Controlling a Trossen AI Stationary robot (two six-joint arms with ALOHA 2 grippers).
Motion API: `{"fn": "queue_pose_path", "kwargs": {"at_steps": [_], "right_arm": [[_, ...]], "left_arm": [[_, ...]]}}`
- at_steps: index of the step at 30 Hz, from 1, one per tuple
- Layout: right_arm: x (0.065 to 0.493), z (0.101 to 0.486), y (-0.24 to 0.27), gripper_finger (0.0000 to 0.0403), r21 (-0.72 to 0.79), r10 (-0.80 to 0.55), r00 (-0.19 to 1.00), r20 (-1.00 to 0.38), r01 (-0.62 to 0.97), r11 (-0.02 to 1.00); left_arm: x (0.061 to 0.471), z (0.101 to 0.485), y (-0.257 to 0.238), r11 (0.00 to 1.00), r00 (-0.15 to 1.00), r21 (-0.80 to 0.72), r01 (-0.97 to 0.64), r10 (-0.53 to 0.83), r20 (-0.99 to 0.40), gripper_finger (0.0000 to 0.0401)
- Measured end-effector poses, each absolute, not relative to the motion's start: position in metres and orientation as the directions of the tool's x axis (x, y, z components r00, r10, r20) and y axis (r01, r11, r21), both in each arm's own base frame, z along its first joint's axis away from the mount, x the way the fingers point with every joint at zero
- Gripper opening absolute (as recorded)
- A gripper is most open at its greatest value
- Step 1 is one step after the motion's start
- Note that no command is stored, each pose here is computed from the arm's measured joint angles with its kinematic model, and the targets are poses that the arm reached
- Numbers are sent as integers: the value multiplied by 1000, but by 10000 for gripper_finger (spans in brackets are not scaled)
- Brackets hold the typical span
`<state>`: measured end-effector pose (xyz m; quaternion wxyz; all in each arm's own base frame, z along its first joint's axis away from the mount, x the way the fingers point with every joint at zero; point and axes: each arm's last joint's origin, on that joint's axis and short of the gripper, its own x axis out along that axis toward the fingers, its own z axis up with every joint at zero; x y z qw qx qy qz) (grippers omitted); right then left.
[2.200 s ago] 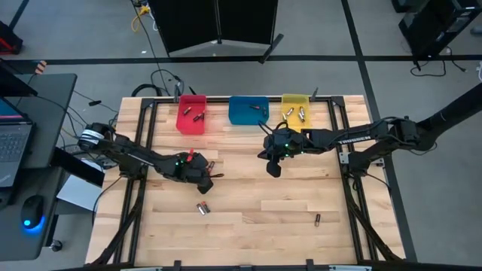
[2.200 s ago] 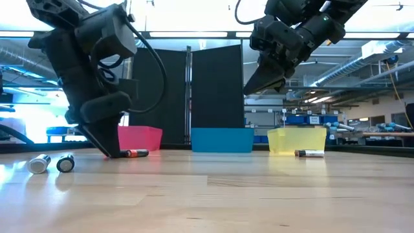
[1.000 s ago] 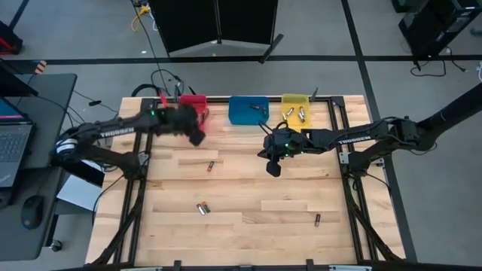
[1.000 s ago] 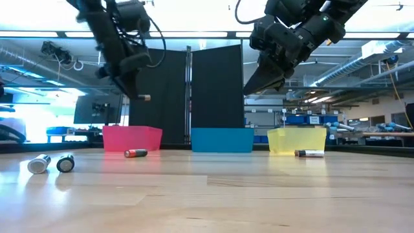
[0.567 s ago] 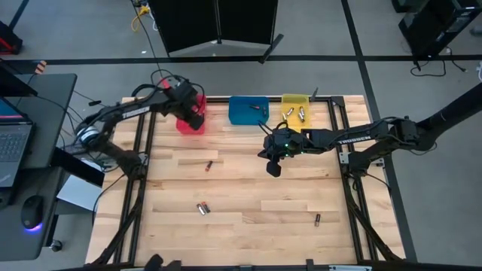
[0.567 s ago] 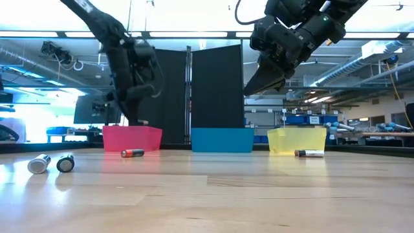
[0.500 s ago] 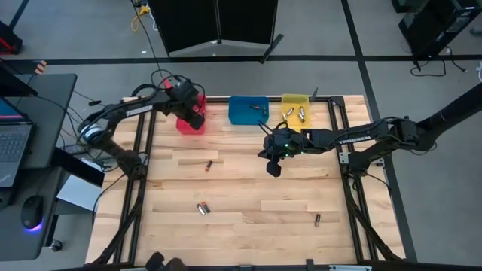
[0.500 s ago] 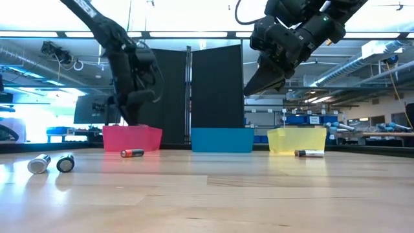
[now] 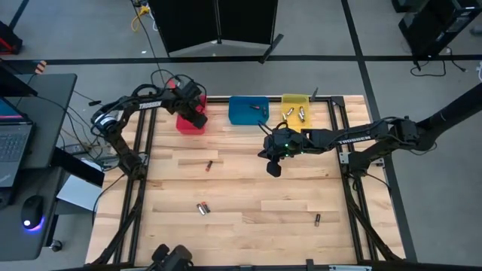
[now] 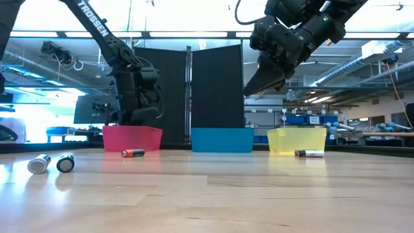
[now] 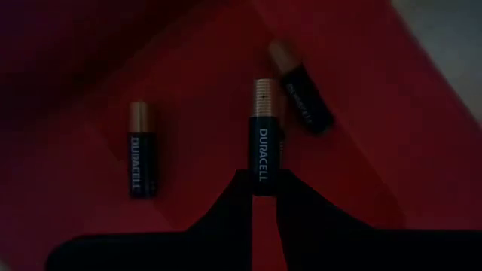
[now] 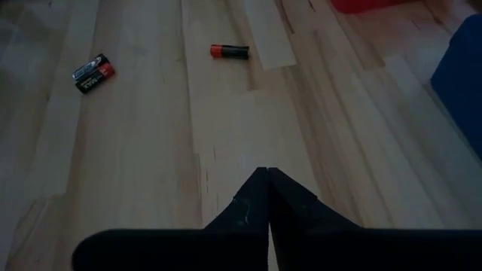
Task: Sort batteries
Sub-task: Put the brown battery into the red bin
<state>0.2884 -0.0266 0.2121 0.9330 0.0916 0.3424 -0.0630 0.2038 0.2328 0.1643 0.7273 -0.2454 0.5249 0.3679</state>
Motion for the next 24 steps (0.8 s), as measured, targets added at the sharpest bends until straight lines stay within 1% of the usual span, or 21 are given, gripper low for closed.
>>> {"fn": "queue_pose_path", "kwargs": {"at_steps": [3,9,14,16,21,24], "right_arm": [[288,212,-27,9,127,-55,757,-651,180,975],[288,212,-27,20,129,-55,757,-651,182,975],[288,212,-27,10,127,-55,757,-651,180,975],[288,212,-27,10,127,-55,757,-651,180,975],[288,212,-27,21,127,-55,757,-651,180,975],[288,212,-27,20,127,-55,757,-651,180,975]], "left_arm": [[208,161,238,608,174,32,-793,276,-945,39],[212,160,244,606,169,38,-795,280,-945,39],[212,160,244,605,167,38,-795,279,-945,39],[212,160,244,606,166,38,-795,278,-946,52],[211,158,244,618,162,44,-785,273,-948,101],[212,158,244,620,163,45,-784,274,-948,113]]}}
